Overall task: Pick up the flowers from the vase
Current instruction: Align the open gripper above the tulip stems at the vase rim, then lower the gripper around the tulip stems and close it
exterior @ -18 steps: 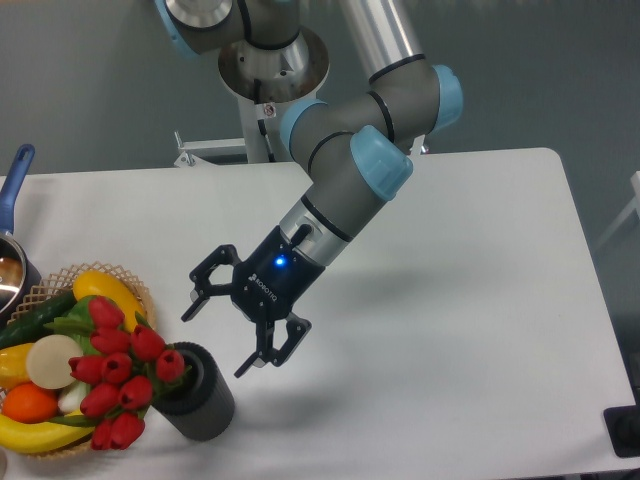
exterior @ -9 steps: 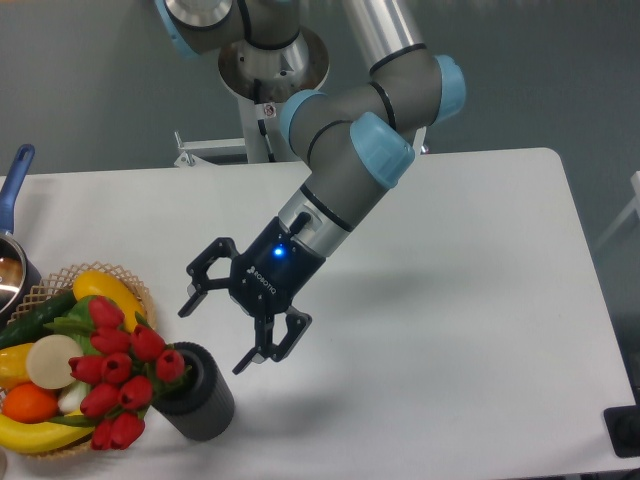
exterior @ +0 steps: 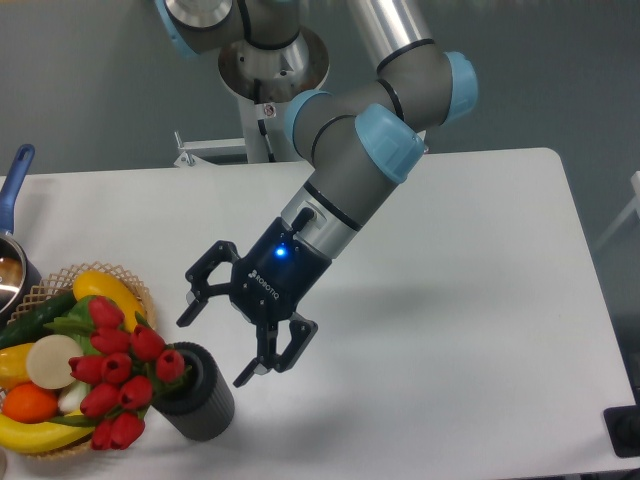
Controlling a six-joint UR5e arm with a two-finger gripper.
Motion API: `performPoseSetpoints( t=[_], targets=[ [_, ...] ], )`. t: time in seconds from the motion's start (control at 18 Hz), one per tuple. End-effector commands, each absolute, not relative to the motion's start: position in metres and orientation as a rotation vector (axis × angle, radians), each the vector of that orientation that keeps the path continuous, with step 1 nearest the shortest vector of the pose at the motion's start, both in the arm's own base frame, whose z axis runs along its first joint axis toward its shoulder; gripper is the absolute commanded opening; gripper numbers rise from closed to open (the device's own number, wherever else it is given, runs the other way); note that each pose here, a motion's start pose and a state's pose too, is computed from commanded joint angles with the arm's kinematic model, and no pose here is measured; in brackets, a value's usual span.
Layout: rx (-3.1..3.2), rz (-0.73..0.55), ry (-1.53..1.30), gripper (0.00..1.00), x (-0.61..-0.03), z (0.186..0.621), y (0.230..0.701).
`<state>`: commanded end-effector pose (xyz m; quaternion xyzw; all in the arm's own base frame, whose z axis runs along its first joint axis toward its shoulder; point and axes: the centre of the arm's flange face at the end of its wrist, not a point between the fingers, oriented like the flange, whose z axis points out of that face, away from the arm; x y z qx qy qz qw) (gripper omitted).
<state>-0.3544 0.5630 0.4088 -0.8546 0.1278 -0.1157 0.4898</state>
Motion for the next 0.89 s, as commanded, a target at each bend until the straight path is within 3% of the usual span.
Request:
performPoseSetpoints(
  t=[0.39, 0.67, 0.89],
  targets=[
    [-2.092, -0.299, 0.328, 1.0, -0.343, 0.382, 0.544],
    [-2.109, -0.378, 0.357, 1.0, -0.308, 0.358, 0.556],
    [-2.093, -0.372, 0.404, 1.0, -0.293, 0.363, 0.568]
  ],
)
